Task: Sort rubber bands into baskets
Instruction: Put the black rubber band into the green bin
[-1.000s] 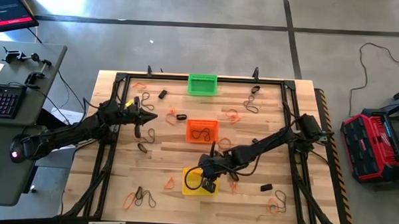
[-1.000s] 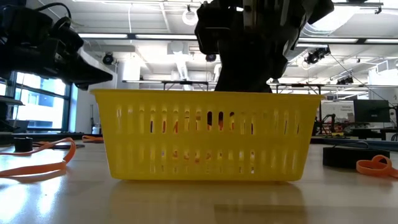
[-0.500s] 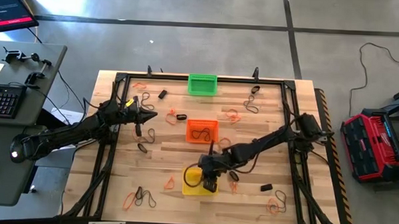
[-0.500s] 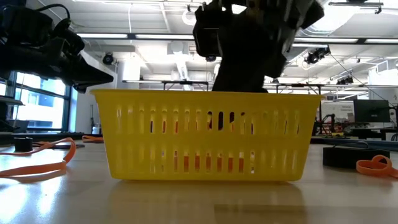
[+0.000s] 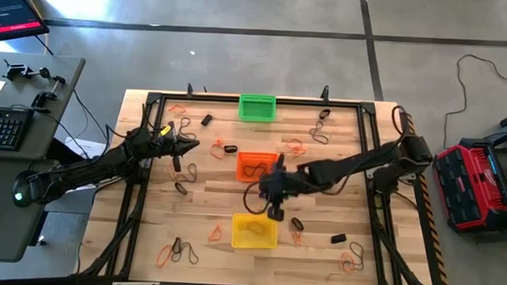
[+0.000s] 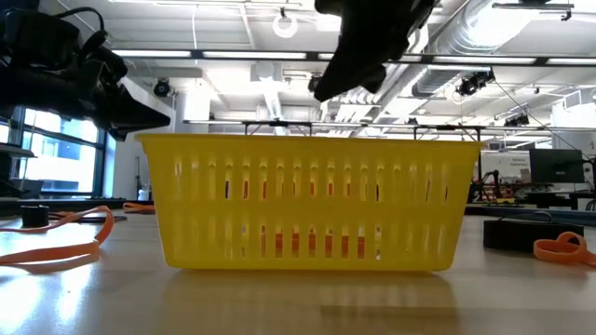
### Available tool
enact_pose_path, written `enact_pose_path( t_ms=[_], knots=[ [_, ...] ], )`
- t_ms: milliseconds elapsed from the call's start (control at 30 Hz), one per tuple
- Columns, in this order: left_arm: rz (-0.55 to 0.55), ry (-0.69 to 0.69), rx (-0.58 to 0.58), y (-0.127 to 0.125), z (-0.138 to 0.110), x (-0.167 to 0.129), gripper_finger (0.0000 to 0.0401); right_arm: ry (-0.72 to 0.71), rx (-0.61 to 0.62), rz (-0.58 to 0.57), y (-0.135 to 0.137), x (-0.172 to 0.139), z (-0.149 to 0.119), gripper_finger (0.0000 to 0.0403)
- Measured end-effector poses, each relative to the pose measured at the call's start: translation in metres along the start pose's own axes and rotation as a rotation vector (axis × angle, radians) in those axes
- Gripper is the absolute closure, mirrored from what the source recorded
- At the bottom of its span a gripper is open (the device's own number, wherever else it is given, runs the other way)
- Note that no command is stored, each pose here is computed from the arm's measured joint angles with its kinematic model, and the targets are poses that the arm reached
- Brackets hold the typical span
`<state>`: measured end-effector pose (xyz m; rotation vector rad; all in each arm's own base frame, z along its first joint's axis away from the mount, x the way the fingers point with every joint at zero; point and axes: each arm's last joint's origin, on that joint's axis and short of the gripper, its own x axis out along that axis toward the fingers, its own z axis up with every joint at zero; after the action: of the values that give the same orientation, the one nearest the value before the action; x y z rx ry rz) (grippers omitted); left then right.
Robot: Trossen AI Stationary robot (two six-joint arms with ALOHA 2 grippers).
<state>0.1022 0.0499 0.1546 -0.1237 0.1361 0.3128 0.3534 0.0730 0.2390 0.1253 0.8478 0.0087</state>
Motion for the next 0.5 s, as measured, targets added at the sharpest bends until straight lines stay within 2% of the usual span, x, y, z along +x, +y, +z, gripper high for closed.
enact_pose_path(
  t_ms=[100, 167, 300, 500],
  knots=[
    [0.001, 0.01, -0.008, 0.0, -0.001, 0.0, 0.0401, -0.013, -0.029, -0.011, -0.018, 0.003, 0.005, 0.0394],
    [0.004, 0.022, -0.01, 0.0, -0.002, 0.0, 0.0401, -0.062, -0.057, 0.033, -0.031, 0.011, 0.005, 0.04],
    [0.008, 0.024, -0.007, 0.0, -0.002, 0.0, 0.0401, -0.161, -0.063, 0.105, -0.055, 0.025, -0.009, 0.0402],
    [-0.006, 0.029, -0.009, 0.0, -0.003, 0.0, 0.0401, -0.305, -0.06, 0.088, -0.073, 0.027, -0.034, 0.0403]
  ],
)
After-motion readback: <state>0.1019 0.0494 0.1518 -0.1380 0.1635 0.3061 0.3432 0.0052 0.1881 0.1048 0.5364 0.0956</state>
